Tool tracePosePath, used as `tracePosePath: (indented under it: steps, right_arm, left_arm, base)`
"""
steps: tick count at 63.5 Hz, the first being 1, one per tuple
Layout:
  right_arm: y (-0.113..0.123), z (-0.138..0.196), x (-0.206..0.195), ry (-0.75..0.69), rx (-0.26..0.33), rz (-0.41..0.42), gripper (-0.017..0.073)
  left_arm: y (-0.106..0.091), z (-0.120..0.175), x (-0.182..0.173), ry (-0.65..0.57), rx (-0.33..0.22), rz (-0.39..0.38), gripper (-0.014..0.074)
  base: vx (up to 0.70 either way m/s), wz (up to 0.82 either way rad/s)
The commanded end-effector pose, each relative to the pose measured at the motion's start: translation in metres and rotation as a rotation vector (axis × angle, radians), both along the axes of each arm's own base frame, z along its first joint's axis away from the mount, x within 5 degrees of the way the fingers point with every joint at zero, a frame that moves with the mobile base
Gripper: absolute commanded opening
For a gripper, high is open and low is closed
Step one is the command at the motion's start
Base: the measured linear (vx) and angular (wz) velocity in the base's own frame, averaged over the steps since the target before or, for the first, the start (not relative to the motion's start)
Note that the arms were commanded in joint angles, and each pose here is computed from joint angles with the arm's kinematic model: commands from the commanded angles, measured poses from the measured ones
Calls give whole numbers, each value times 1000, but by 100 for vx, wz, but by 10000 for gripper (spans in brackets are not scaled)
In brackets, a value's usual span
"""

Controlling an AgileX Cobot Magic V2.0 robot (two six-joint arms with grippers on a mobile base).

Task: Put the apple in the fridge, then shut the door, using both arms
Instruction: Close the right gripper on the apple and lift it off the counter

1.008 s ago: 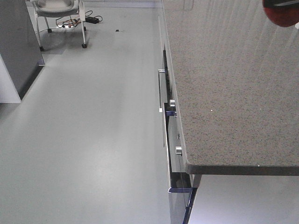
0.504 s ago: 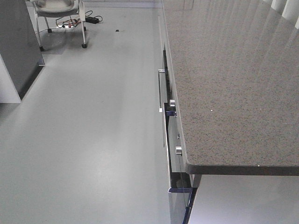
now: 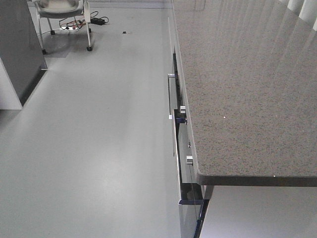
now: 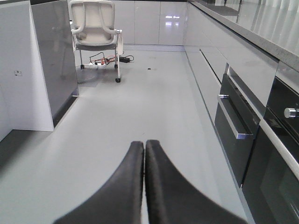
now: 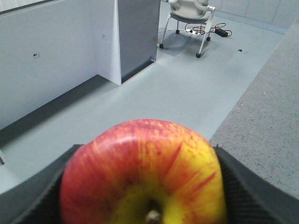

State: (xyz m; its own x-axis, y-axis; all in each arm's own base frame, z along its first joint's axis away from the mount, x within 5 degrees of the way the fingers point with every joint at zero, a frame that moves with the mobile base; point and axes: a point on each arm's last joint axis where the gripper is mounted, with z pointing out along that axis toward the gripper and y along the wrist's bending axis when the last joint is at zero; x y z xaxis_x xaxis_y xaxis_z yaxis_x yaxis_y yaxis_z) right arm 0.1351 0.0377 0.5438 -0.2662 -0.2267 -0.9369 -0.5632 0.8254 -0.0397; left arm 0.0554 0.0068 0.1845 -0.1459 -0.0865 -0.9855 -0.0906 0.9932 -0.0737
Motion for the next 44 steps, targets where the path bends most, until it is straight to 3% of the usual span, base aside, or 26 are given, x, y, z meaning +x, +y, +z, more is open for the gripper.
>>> tracePosePath:
  steps: [1,44]
  right_arm:
    - [3,9,-6,-45,29,16,-4]
    - [3,9,-6,-45,31,18,-4]
  left_arm:
    - [-2,-1,1,-51,-5,-23,-6]
    - [-2,-1,1,-51,-5,-23,-6]
  base:
    - [0,0]
    - [0,0]
